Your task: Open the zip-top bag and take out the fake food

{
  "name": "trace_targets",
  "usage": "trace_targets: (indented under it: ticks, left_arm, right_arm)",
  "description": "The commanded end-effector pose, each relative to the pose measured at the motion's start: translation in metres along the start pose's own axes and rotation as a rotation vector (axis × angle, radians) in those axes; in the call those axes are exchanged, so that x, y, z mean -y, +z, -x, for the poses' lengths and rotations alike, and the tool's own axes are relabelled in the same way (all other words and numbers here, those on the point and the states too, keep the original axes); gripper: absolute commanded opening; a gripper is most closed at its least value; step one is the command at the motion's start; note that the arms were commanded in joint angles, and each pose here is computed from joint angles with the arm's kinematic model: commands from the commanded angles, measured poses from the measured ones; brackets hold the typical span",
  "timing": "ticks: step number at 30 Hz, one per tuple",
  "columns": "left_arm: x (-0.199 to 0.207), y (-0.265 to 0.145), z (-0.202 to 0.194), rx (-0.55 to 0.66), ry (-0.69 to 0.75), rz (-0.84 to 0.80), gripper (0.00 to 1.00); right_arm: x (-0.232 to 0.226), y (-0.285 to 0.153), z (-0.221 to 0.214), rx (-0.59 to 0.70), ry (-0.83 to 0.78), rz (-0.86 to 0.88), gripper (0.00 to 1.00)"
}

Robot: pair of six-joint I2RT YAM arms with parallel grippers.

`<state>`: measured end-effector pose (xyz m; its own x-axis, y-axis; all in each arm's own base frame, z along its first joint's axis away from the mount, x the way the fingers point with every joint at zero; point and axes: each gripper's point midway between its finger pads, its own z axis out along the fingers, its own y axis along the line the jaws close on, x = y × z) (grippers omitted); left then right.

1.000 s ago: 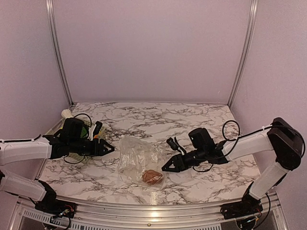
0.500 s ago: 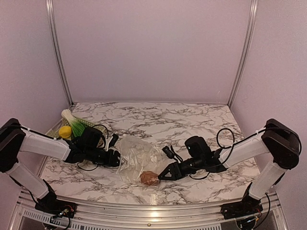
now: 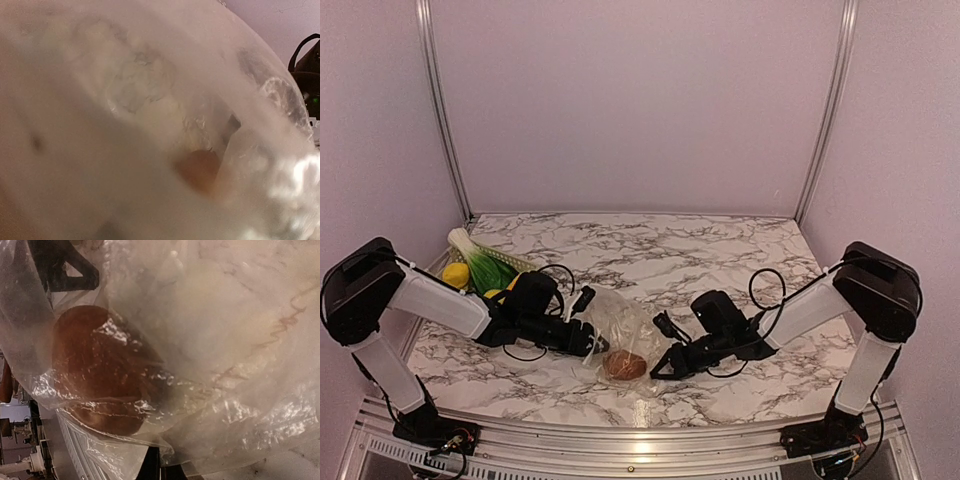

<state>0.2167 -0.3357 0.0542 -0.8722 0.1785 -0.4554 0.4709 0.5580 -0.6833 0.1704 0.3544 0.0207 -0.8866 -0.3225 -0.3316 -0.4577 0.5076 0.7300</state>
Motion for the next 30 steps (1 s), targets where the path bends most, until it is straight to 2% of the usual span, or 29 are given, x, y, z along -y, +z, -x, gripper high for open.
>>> trace_targets:
  ticks: [1,10,15,18,23,30]
  left_arm:
    - [0.015,0.015,-0.001,-0.027,0.041,-0.055,0.49]
    - [0.045,0.023,-0.024,-0.118,0.189,-0.118,0.49]
    - [0.056,0.006,-0.017,-0.062,0.21,-0.143,0.49]
    - [0.05,0.003,-0.007,-0.018,0.184,-0.112,0.48]
    - [0.021,0.008,0.014,0.052,0.127,0.055,0.47]
    - [0.003,0.027,0.019,0.02,0.126,0.14,0.45]
  right_arm:
    - [0.012,0.008,0.007,-0.007,-0.026,-0.077,0.0]
    - [0.023,0.006,0.017,-0.031,-0.094,-0.192,0.0]
    - [0.032,0.0,0.018,-0.04,-0.129,-0.26,0.0]
    - [0.038,-0.004,0.013,-0.057,-0.134,-0.293,0.0]
    - [0.043,-0.009,0.014,-0.062,-0.165,-0.337,0.0]
    - [0.043,-0.011,0.02,-0.06,-0.195,-0.363,0.0]
